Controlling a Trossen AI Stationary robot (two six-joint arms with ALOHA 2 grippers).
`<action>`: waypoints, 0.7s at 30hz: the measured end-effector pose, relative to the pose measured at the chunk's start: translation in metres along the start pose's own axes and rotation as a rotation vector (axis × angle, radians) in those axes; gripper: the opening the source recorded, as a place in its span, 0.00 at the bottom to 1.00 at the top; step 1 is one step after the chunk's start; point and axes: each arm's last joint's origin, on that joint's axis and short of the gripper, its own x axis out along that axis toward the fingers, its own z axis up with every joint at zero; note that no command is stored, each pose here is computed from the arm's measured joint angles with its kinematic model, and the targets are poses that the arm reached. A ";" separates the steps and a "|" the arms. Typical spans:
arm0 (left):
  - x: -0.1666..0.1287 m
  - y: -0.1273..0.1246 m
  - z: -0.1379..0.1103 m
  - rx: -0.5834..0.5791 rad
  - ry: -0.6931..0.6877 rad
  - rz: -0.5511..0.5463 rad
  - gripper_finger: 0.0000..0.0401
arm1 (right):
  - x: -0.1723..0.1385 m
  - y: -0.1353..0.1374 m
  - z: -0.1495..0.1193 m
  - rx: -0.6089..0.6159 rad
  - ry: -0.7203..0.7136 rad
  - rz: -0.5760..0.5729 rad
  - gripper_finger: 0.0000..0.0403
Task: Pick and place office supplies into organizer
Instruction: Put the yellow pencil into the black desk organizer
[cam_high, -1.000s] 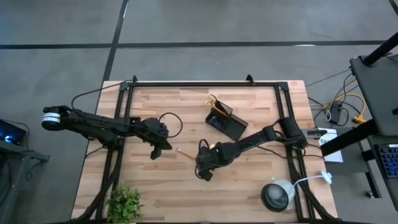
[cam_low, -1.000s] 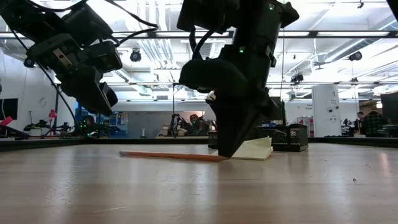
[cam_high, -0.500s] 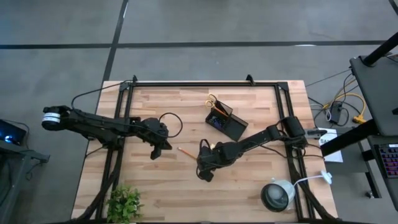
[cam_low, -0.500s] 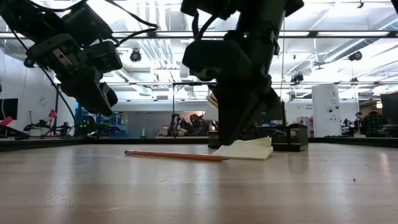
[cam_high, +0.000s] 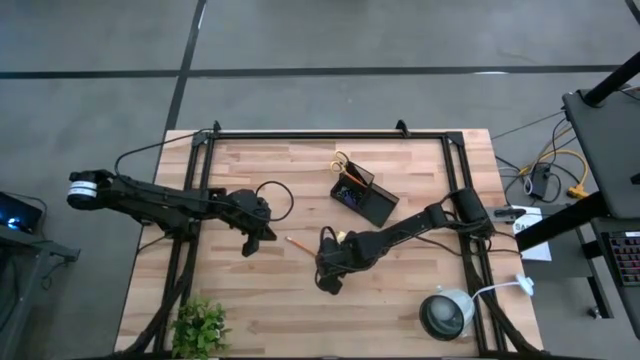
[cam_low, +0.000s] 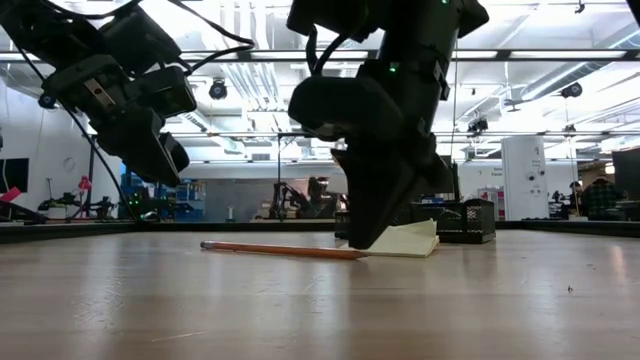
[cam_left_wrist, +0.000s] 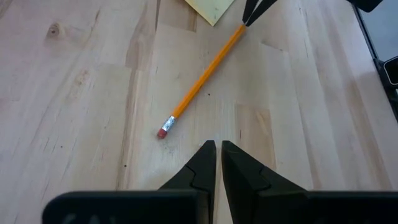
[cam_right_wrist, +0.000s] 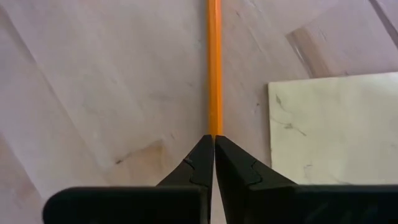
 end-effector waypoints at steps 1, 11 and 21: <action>0.000 0.000 0.000 0.001 0.000 0.000 0.03 | 0.000 0.000 0.000 0.000 0.002 -0.002 0.02; 0.000 0.000 0.000 0.028 -0.001 0.000 0.03 | 0.003 -0.001 -0.001 0.001 -0.007 0.003 0.02; 0.020 0.005 0.004 0.198 -0.020 -0.003 0.03 | 0.006 -0.002 -0.003 0.002 -0.014 0.007 0.02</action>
